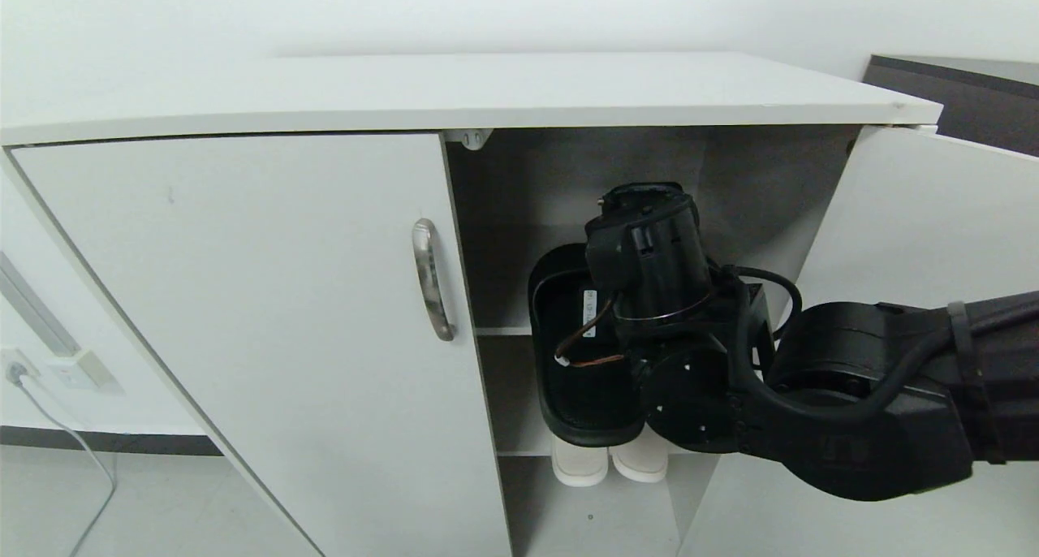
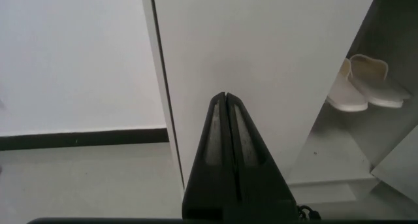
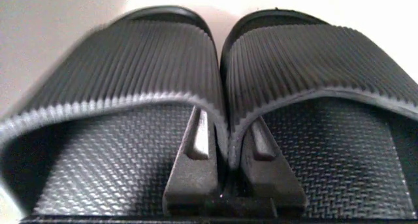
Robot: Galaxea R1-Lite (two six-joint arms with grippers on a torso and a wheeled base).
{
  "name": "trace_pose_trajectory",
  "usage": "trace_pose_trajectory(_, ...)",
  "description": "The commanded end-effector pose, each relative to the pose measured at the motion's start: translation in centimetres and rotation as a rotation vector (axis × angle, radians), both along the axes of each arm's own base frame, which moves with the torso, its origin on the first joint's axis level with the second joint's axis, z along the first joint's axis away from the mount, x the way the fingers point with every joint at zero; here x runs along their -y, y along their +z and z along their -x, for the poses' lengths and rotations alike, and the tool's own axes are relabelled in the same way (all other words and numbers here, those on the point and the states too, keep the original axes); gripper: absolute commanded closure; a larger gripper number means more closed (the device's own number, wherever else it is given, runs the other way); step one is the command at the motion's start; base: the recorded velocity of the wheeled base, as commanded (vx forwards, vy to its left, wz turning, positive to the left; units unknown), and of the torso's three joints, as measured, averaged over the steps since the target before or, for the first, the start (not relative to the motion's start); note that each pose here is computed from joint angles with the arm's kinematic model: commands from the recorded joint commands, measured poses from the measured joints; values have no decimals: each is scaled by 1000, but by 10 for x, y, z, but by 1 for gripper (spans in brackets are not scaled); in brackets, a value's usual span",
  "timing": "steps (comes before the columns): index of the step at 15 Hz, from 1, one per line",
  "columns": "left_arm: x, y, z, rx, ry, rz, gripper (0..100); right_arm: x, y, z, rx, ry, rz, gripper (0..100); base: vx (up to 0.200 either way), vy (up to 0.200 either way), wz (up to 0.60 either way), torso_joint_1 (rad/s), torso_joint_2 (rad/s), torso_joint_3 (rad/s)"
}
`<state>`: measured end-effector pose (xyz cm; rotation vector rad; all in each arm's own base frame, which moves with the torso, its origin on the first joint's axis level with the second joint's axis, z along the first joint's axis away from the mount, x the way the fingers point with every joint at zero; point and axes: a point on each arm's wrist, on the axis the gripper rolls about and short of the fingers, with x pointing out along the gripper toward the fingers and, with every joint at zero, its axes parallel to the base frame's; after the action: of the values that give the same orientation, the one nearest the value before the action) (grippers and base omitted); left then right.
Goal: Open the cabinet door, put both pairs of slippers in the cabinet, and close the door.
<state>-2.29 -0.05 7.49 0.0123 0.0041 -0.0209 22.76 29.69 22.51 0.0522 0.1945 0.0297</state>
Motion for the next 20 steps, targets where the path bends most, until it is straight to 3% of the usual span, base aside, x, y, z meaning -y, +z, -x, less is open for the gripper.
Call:
trace_pose_trajectory(1, 0, 0, 0, -2, 1, 0, 100, -4, -5, -2, -9, 18, 7, 100, 0, 0, 0, 0, 0, 0)
trace_pose_trajectory(20, 0, 0, 0, 0, 1, 2, 100, -4, -1, -83, 27, -51, 15, 100, 0, 0, 0, 0, 0, 0)
